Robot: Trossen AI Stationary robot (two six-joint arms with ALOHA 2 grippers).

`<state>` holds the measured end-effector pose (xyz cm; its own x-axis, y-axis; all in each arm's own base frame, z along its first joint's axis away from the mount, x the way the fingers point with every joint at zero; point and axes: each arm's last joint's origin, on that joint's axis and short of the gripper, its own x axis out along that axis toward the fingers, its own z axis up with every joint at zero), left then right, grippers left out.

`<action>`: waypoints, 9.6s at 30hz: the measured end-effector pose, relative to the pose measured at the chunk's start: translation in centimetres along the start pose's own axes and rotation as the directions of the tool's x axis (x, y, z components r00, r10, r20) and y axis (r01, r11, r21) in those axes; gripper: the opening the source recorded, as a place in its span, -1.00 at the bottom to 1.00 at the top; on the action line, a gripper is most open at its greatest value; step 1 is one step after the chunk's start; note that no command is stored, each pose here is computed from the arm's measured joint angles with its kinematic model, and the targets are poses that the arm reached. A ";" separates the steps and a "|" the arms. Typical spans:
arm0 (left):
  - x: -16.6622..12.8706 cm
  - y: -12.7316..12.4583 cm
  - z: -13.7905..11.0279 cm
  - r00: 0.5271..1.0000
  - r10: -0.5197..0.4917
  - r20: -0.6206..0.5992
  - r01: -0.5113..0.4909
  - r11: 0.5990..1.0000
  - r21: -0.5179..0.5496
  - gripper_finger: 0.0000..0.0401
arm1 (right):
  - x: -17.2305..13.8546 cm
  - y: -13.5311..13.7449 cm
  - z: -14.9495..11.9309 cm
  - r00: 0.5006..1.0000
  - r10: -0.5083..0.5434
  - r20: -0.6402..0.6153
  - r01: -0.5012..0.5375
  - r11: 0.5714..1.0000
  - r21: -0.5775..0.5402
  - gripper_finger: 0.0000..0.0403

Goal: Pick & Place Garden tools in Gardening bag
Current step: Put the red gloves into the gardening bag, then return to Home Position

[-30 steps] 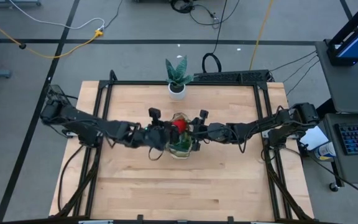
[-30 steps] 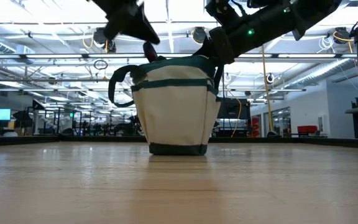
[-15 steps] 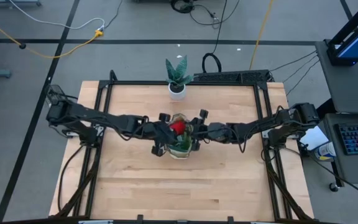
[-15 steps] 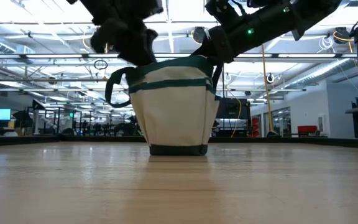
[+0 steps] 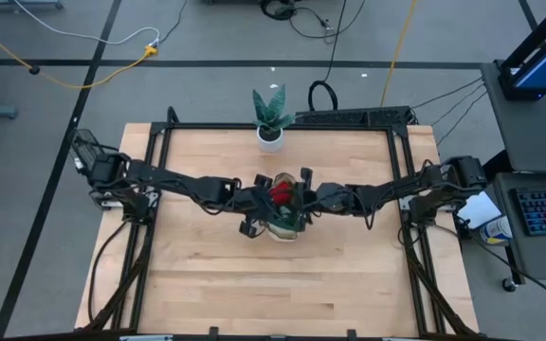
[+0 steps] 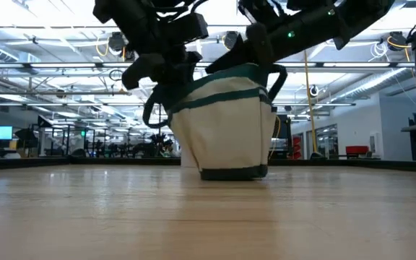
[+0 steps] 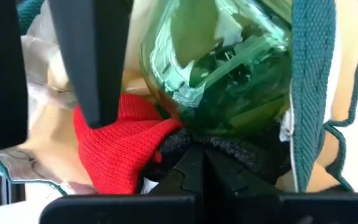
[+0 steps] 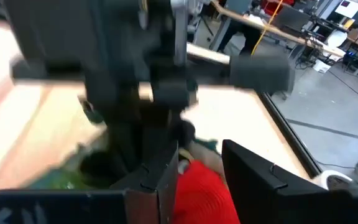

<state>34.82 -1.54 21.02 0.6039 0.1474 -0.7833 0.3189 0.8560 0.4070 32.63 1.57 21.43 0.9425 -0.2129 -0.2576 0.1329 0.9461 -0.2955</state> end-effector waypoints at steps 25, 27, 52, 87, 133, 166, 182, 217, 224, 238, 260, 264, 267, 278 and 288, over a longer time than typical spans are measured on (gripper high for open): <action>-5.2 0.3 3.4 0.959 0.285 -0.008 -0.284 0.958 0.031 -0.77 | 0.4 -2.7 -3.6 0.952 0.132 -0.277 -0.171 0.978 -0.121 -0.93; -5.8 0.1 3.2 0.968 0.251 -0.011 -0.251 0.968 0.016 -0.81 | 0.4 -2.7 -3.6 0.951 0.133 -0.279 -0.172 0.978 -0.120 -0.97; -0.5 2.2 1.4 1.000 0.007 -0.018 -0.007 1.000 -0.001 -0.98 | 0.4 -2.7 -3.6 0.953 0.129 -0.273 -0.156 0.985 -0.078 -1.00; -0.6 1.4 1.3 0.996 0.056 -0.077 -0.054 0.998 0.027 -0.86 | 0.5 -2.5 -3.2 0.958 0.180 -0.222 -0.200 0.977 -0.072 -0.74; -14.1 -4.9 -4.0 0.968 0.244 0.062 -0.209 0.917 -0.339 -0.22 | -11.6 -0.3 1.5 0.991 -0.006 0.130 0.005 1.000 0.009 -0.31; -16.7 -6.9 -14.7 0.734 0.429 0.526 -0.163 0.864 -0.476 -0.22 | -18.1 -1.6 -5.8 0.916 -0.059 0.398 -0.020 0.981 0.191 -0.31; -13.1 -8.9 -17.4 0.614 0.495 0.615 -0.127 0.830 -0.543 -0.22 | -18.7 -1.8 -6.1 0.925 -0.052 0.377 -0.020 0.983 0.185 -0.31; -13.0 -9.0 -17.4 0.602 0.494 0.627 -0.162 0.845 -0.510 -0.22 | -20.9 -2.7 -7.8 0.951 -0.023 0.308 -0.048 0.974 0.221 -0.31; -13.5 -8.6 -17.2 0.555 0.524 0.647 -0.196 0.838 -0.510 -0.22 | -21.5 -3.0 -8.1 0.949 -0.025 0.314 -0.048 0.973 0.224 -0.31; -13.0 -7.9 -17.5 0.571 0.485 0.662 -0.150 0.855 -0.497 -0.22 | -21.0 -2.3 -10.6 0.947 -0.025 0.319 -0.059 0.966 0.251 -0.31; -10.8 -7.8 -19.1 0.591 0.448 0.671 -0.076 0.859 -0.506 -0.22 | -20.9 -2.2 -10.8 0.954 -0.018 0.300 -0.056 0.970 0.236 -0.31; -10.8 -7.8 -19.1 0.583 0.425 0.693 -0.058 0.872 -0.486 -0.22 | -20.8 -2.1 -11.0 0.955 -0.016 0.297 -0.058 0.969 0.240 -0.31; -10.8 -7.8 -19.1 0.583 0.421 0.695 -0.056 0.874 -0.483 -0.22 | -20.8 -2.0 -11.0 0.954 -0.015 0.301 -0.062 0.968 0.244 -0.31; -10.5 -7.9 -19.3 0.610 0.415 0.675 -0.055 0.872 -0.487 -0.22 | -20.8 -2.0 -11.1 0.955 -0.014 0.297 -0.076 0.954 0.289 -0.31; -10.0 -8.2 -19.6 0.669 0.383 0.636 -0.056 0.880 -0.472 -0.22 | -20.7 -1.7 -11.1 0.945 0.058 0.323 -0.126 0.973 0.194 -0.31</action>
<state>11.84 -0.33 16.24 0.9914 0.1114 -0.0693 -0.0974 0.9788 0.1800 9.50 1.62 17.11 0.9971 -0.0672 0.0370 0.0699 0.9947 -0.0761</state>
